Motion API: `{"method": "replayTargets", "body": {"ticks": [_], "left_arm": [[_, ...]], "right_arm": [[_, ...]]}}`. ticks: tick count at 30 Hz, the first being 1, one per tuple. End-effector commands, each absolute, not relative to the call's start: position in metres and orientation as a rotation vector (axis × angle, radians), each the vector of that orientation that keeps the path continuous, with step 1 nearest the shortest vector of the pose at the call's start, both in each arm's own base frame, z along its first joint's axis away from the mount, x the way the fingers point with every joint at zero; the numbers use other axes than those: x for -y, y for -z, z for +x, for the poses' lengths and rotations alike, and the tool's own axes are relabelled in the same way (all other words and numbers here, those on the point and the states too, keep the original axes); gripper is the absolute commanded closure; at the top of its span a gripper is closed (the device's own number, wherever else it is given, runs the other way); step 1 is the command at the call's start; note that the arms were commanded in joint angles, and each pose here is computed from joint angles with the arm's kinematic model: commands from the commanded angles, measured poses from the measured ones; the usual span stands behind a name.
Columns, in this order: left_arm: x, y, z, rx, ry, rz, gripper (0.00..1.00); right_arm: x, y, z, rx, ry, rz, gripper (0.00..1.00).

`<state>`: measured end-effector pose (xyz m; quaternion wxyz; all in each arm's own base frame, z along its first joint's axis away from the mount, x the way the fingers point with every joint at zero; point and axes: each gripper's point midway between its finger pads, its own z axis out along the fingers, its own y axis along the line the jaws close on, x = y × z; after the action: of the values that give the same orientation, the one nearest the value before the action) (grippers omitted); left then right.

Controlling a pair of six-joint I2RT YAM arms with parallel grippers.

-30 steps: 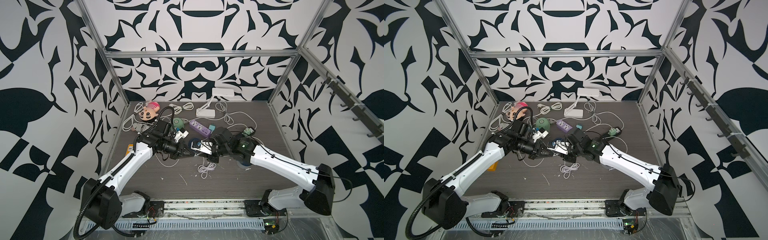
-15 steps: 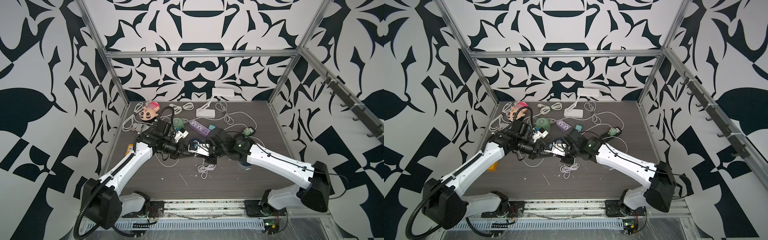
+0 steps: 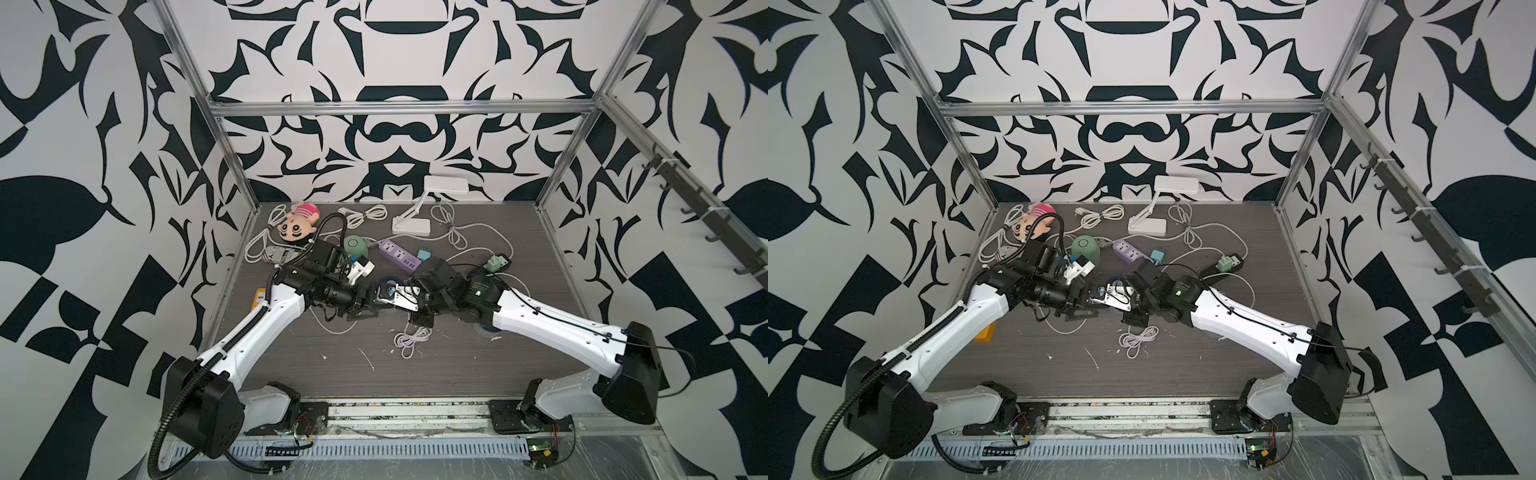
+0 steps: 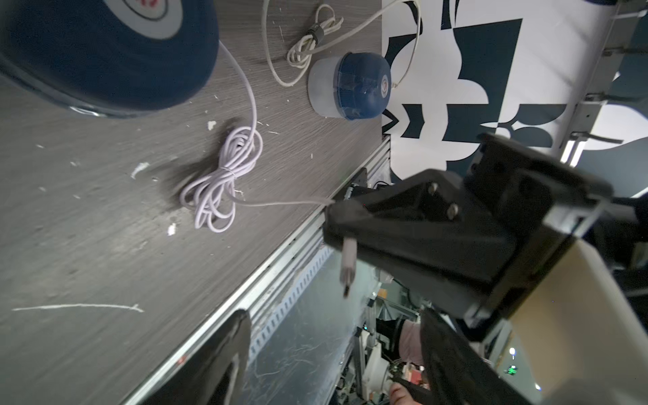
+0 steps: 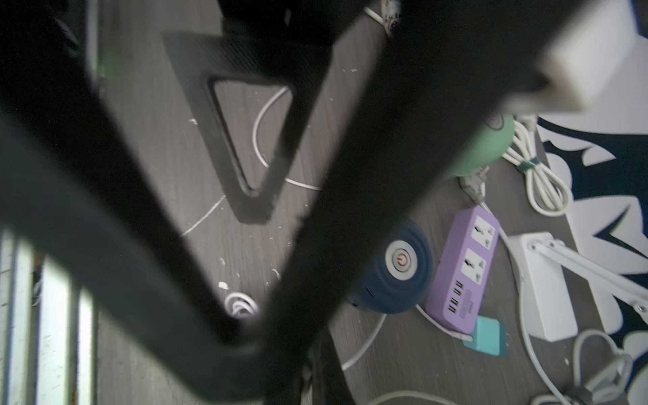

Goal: Charge the cordless meat grinders
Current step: Pick up the charging cable from the center of the board, then adjust the cordless meat grinder at the center of the board.

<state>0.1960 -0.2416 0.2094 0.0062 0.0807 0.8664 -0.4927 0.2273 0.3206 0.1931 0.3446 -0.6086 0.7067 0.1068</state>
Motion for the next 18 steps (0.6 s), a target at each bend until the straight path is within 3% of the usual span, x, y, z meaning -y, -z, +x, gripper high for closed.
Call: {"method": "replayTargets", "body": {"ticks": [1,5,12,18], "left_arm": [[0.224,-0.207,0.215,-2.691,1.387,0.17,0.19],[0.214,-0.198,0.241,-2.617,1.227,0.104,0.21],[0.21,-0.182,0.275,-2.517,1.117,0.037,0.21],[0.214,-0.186,0.301,-2.366,1.113,0.042,0.16]], "right_arm": [[-0.293,-0.197,0.272,-1.977,-0.097,-1.316,1.0],[-0.254,-0.214,0.319,-2.12,-0.044,-1.034,1.0],[-0.187,-0.287,0.375,-1.984,0.377,-0.661,1.0],[-0.212,-0.24,0.363,-2.071,0.294,-0.778,1.0]]}}
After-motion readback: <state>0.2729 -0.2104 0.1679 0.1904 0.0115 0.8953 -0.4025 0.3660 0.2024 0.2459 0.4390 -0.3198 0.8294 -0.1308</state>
